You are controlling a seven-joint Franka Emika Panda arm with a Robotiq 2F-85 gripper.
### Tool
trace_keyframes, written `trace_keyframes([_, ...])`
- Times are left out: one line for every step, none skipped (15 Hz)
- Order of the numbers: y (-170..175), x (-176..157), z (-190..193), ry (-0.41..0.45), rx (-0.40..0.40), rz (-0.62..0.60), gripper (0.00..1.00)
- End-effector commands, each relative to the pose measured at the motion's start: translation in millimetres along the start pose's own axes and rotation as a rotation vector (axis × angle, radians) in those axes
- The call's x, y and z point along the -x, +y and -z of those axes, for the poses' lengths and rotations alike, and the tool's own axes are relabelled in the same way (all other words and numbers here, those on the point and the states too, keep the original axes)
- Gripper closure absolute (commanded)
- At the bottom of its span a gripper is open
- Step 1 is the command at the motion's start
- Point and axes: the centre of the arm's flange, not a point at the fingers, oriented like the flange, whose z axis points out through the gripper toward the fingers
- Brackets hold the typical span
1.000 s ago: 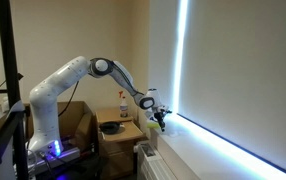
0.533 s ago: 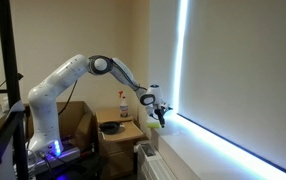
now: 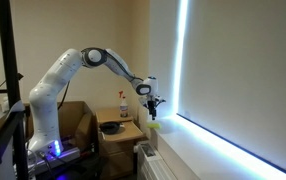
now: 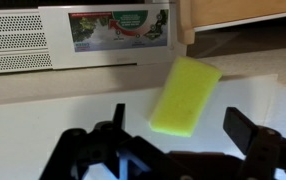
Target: Remove the bowl from the window sill, put it in the top drawer, use the yellow sponge to wipe the window sill, and then remove the black sponge from the bowl and put it on the window sill
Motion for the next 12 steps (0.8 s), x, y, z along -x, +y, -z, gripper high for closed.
trace_keyframes([-4.6,-3.1,-7.0,-0.001,0.026,-0.024,0.0])
trace_keyframes([-11.7,-4.1,-18.2,-0.014,0.041,-0.041,0.0])
trace_keyframes([-16.3,-0.1,-24.1,-0.022,0.041,-0.058,0.0])
trace_keyframes([-23.8,5.5,-30.7,-0.016,0.043,-0.075,0.0])
trace_keyframes([-31.6,8.2,-37.2,-0.013,0.043,-0.095,0.0])
trace_keyframes([-39.2,11.0,-43.7,-0.009,0.046,-0.112,0.0])
trace_keyframes([-46.9,12.6,-49.9,0.009,0.047,-0.132,0.0])
trace_keyframes([-54.6,11.9,-57.4,0.051,0.044,-0.16,0.0])
trace_keyframes([-60.5,8.1,-65.0,0.094,0.045,-0.175,0.0])
trace_keyframes([-64.7,5.4,-71.4,0.134,0.052,-0.186,0.0])
trace_keyframes([-69.0,3.0,-78.6,0.169,0.058,-0.195,0.0])
trace_keyframes([-70.4,0.2,-86.0,0.205,0.073,-0.199,0.0])
